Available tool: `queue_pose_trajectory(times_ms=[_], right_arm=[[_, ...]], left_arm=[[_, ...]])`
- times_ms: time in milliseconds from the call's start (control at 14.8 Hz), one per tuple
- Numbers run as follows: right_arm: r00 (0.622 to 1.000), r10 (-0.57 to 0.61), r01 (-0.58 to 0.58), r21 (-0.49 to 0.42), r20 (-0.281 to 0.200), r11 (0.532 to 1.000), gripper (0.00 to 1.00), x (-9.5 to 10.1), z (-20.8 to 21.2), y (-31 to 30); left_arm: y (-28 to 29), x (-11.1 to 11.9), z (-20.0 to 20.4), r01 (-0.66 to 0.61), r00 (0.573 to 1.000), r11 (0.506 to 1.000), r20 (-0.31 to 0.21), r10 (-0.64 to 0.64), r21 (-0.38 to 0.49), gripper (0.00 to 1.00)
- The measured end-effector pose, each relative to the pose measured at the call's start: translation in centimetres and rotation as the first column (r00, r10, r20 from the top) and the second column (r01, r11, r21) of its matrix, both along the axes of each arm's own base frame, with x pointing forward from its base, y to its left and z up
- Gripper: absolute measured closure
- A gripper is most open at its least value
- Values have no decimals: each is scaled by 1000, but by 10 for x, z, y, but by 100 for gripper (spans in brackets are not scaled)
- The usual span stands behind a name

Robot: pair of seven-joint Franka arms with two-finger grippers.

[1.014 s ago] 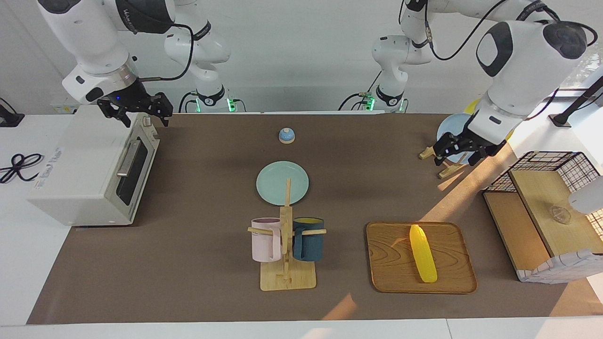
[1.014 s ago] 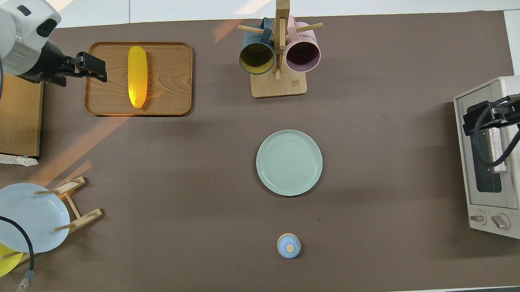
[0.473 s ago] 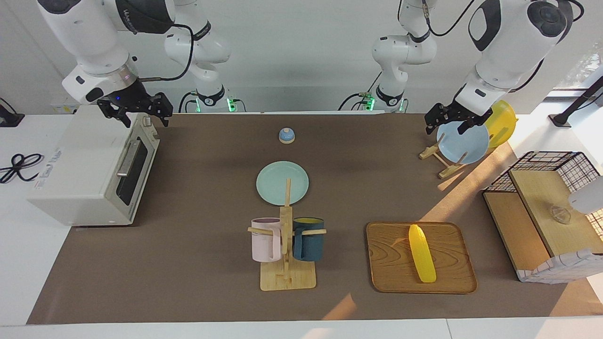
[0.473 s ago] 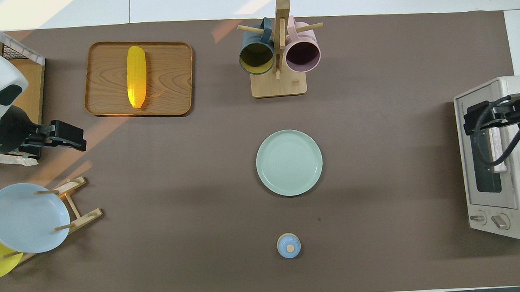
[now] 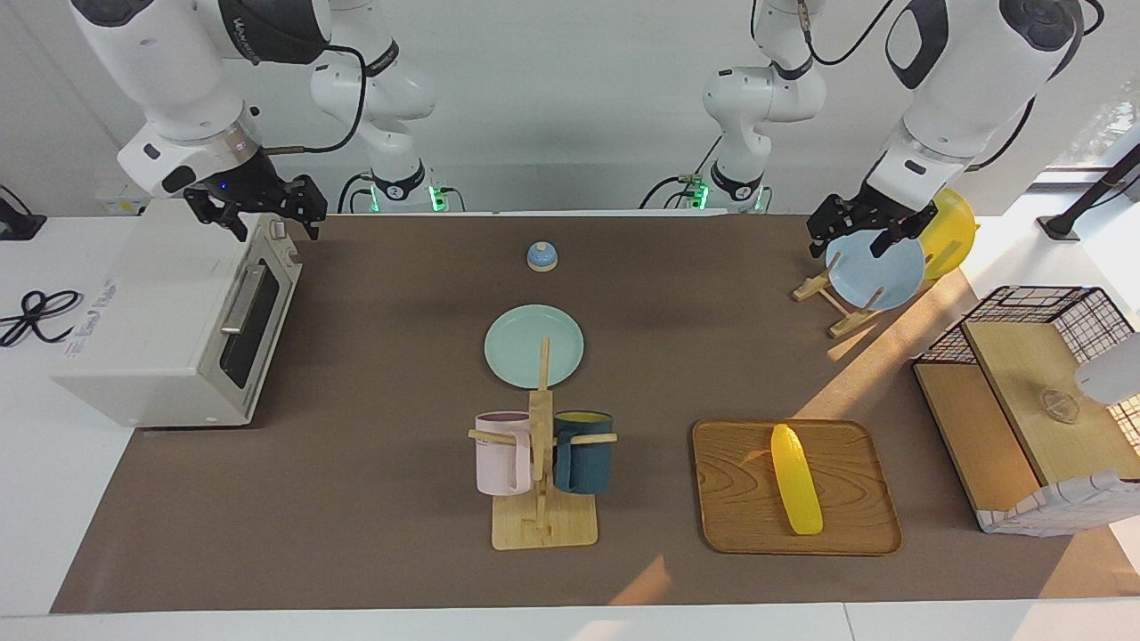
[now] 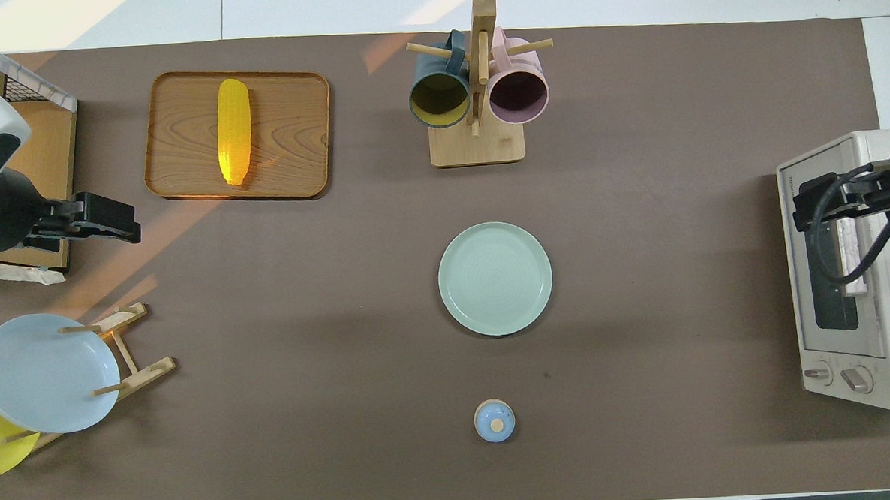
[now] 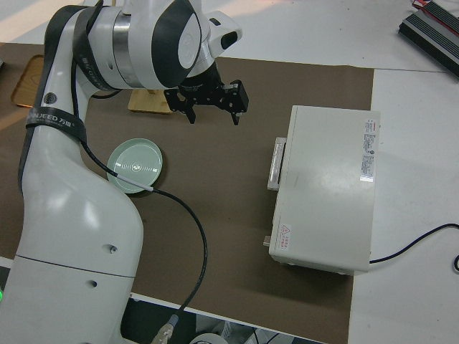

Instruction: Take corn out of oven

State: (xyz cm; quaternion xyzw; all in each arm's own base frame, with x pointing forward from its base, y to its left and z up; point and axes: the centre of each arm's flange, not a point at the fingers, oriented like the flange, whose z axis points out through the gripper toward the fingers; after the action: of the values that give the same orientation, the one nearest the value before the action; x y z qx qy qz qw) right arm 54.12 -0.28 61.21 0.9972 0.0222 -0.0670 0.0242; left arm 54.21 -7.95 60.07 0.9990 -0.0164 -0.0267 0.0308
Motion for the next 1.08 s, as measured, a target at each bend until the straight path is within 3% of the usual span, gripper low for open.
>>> queue_pose_trajectory(times_ms=[1082], right_arm=[[1000, 1, -1, 0, 0, 1000, 0, 0, 0, 1]], left_arm=[[-1, 2, -5, 7, 1000, 1000, 4, -7, 23, 0]])
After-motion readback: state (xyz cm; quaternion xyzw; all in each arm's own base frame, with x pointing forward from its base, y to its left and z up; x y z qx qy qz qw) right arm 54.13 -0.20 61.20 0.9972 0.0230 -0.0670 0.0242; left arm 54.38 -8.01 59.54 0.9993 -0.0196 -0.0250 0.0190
